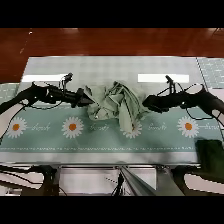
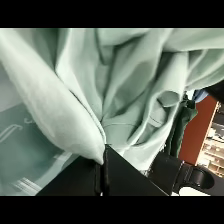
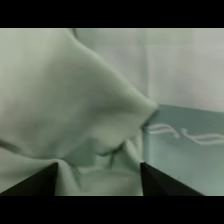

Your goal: Fold the shirts.

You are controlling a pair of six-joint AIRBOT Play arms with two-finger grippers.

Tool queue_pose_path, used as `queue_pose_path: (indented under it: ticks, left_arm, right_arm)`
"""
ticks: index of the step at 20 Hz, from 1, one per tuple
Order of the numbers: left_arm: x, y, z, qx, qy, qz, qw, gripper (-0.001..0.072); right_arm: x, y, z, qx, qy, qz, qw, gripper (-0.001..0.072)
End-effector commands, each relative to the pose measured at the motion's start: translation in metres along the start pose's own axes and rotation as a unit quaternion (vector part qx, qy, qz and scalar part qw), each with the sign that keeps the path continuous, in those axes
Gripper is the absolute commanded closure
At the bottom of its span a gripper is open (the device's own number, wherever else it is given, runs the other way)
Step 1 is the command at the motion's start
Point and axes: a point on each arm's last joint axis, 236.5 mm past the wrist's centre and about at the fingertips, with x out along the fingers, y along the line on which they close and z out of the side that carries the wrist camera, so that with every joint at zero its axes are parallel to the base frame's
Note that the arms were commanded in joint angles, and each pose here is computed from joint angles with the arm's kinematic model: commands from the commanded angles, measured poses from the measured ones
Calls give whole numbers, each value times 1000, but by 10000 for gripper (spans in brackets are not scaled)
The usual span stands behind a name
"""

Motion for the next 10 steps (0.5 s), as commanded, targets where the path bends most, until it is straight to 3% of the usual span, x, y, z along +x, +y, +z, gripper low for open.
queue_pose_path:
  ticks: [1, 3, 4, 7, 10]
  left_arm:
    - [-4, -9, 2, 8, -7, -7, 1000, 688]
    - [-11, -21, 9, 25, -19, -10, 999, 688]
    - [-20, -33, 17, 43, -33, -12, 998, 689]
    - [-70, -93, 48, 129, -104, -18, 986, 689]
    - [-147, -183, 66, 234, -198, -22, 952, 689]
  right_arm:
    - [33, 19, -3, -4, -10, 8, 1000, 184]
    - [34, 27, -2, -17, -14, 9, 1000, 615]
    - [27, 32, 1, -24, -16, 14, 999, 694]
    - [-25, 54, 20, -79, -55, 19, 995, 694]
    - [-110, 78, 46, -145, -142, -3, 979, 695]
